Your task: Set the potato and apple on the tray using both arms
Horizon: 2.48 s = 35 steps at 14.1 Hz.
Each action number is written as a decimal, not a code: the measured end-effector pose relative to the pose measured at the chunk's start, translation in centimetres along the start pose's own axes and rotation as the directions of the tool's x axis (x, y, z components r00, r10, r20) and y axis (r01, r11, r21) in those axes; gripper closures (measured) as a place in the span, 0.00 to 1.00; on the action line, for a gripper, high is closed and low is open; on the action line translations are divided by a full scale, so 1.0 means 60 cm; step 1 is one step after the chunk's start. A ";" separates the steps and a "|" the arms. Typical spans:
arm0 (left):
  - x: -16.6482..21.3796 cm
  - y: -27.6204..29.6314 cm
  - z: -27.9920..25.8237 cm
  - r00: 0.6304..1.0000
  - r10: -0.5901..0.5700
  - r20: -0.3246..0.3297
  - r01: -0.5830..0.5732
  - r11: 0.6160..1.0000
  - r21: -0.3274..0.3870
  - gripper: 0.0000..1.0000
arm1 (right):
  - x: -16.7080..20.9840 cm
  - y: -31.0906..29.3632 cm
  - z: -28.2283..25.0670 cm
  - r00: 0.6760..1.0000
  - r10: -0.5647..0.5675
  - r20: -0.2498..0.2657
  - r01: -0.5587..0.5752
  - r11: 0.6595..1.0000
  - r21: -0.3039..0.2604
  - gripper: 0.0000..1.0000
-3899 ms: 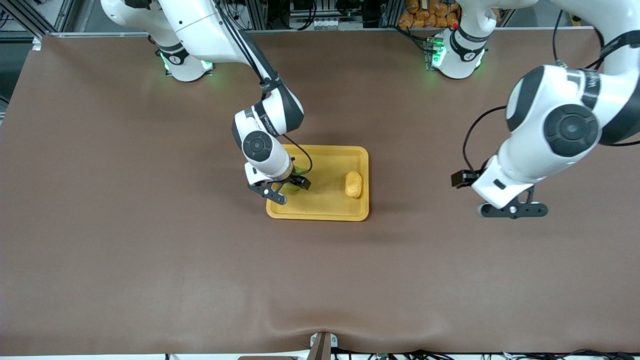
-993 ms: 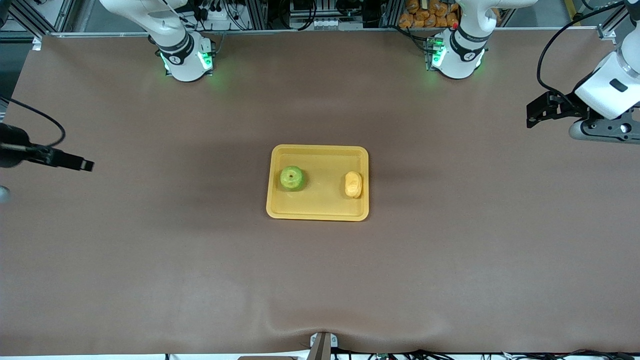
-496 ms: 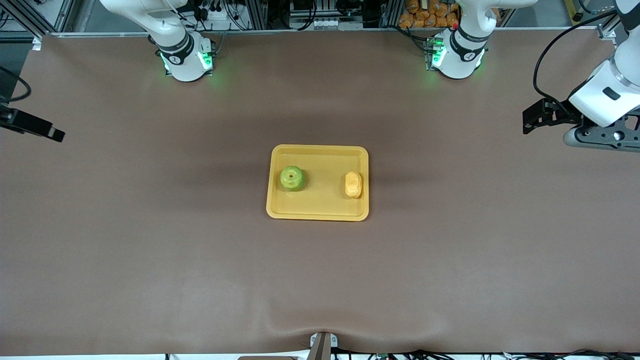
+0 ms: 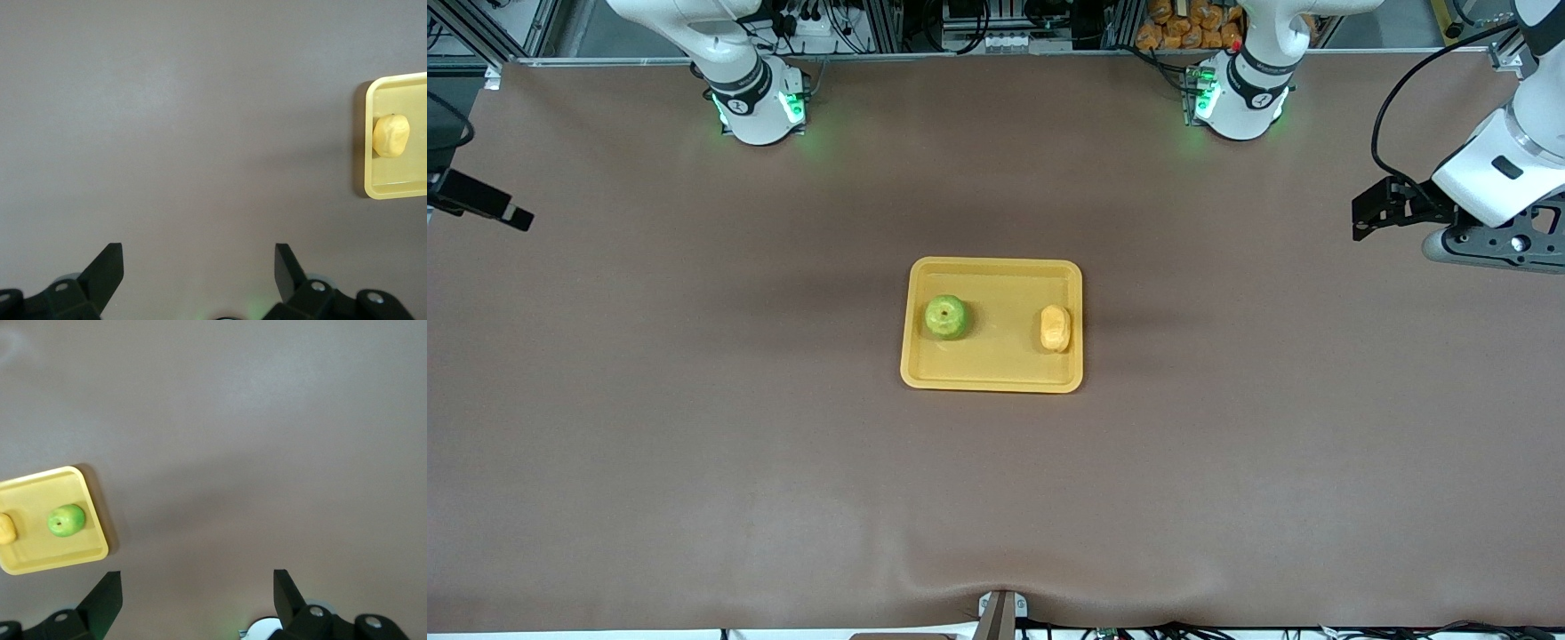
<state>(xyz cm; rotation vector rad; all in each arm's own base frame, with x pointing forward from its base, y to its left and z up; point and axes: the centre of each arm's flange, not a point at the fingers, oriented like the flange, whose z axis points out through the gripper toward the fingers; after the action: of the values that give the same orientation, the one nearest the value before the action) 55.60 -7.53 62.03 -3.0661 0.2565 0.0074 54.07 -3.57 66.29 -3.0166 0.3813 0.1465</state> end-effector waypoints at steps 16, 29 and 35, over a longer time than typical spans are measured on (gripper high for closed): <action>0.000 0.015 -0.002 1.000 0.017 -0.003 -0.017 1.000 0.000 0.00 | -0.011 0.007 0.012 0.997 -0.068 0.020 0.069 0.995 -0.075 0.00; 0.000 0.013 -0.002 1.000 0.014 -0.002 -0.014 1.000 0.000 0.00 | -0.011 0.007 0.018 0.979 -0.199 0.040 0.202 0.977 -0.071 0.00; 0.000 0.013 -0.002 1.000 0.014 -0.002 -0.014 1.000 0.000 0.00 | -0.012 0.007 0.021 0.979 -0.200 0.045 0.203 0.977 -0.071 0.00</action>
<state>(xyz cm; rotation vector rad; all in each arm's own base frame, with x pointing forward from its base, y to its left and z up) 55.49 -8.30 62.10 -3.0646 0.2786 0.0047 53.17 -3.66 65.10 -3.0971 0.0662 0.2047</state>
